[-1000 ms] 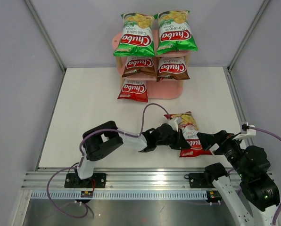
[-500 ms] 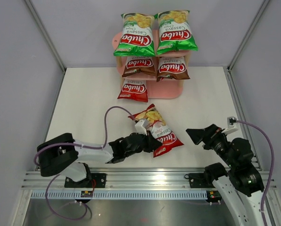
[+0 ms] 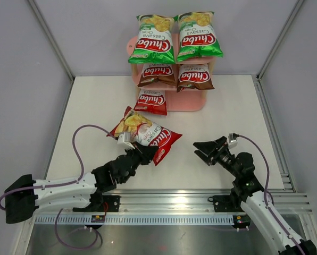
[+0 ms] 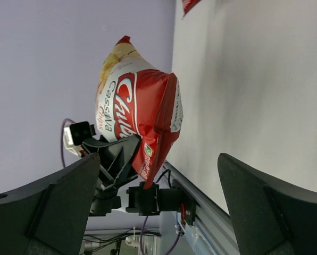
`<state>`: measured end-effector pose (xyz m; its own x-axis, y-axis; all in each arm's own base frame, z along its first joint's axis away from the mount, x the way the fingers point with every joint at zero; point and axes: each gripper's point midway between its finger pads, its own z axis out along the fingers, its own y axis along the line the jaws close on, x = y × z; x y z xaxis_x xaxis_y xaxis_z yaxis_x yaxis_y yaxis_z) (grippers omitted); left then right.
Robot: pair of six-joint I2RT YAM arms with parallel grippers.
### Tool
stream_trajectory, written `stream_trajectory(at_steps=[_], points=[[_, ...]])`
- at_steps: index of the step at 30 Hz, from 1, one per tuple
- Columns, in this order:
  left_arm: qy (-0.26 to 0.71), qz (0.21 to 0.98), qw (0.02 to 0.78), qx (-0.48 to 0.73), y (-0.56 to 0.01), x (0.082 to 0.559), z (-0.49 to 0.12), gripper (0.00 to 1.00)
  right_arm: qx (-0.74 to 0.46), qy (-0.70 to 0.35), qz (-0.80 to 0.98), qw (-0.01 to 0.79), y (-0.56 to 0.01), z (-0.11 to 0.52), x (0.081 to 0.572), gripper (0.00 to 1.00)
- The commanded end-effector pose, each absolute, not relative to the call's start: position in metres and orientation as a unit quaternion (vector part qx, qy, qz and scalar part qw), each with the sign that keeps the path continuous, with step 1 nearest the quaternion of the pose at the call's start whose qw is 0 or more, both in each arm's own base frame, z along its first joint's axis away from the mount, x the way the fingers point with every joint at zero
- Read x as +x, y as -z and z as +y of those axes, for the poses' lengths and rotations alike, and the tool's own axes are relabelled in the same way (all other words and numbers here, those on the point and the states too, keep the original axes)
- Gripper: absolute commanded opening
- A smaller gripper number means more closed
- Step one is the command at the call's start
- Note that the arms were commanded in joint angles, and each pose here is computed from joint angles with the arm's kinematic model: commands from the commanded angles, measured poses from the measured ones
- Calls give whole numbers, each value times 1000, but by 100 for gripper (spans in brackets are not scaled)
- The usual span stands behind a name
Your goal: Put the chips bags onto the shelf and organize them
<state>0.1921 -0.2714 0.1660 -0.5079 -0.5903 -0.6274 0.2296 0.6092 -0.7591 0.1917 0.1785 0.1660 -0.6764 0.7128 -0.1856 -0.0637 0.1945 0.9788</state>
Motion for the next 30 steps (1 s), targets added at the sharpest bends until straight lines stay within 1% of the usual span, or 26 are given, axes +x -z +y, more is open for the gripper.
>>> stream_trajectory(at_steps=[1,4,6,7,9,10,12,13,14,16,23,30], points=[[448,705,519,-180,-199,205,-254,11,165,-672,615,379,-226,188,186,100],[484,682,516,-186,-212,201,-256,11,149,-661,626,387,-221,202,187,100],[505,667,516,-186,-221,200,-259,11,120,-667,619,397,-229,216,182,100],[511,664,514,-183,-223,199,-261,11,117,-662,629,389,-221,224,184,100],[531,651,511,-183,-230,197,-264,11,90,-679,608,400,-237,234,180,99],[541,646,508,-179,-233,194,-266,11,95,-673,621,391,-227,239,185,100],[564,631,502,-180,-240,191,-267,11,84,-679,609,401,-237,245,188,100],[571,631,495,-175,-240,188,-270,11,87,-673,619,395,-229,249,193,99],[575,632,491,-173,-244,188,-274,11,79,-677,611,402,-236,251,194,99],[583,638,478,-159,-243,184,-284,10,78,-675,617,397,-231,258,197,99],[620,618,461,-146,-255,176,-293,9,69,-672,610,414,-234,263,205,99],[669,613,405,-113,-257,157,-318,9,49,-669,608,424,-242,269,209,100]])
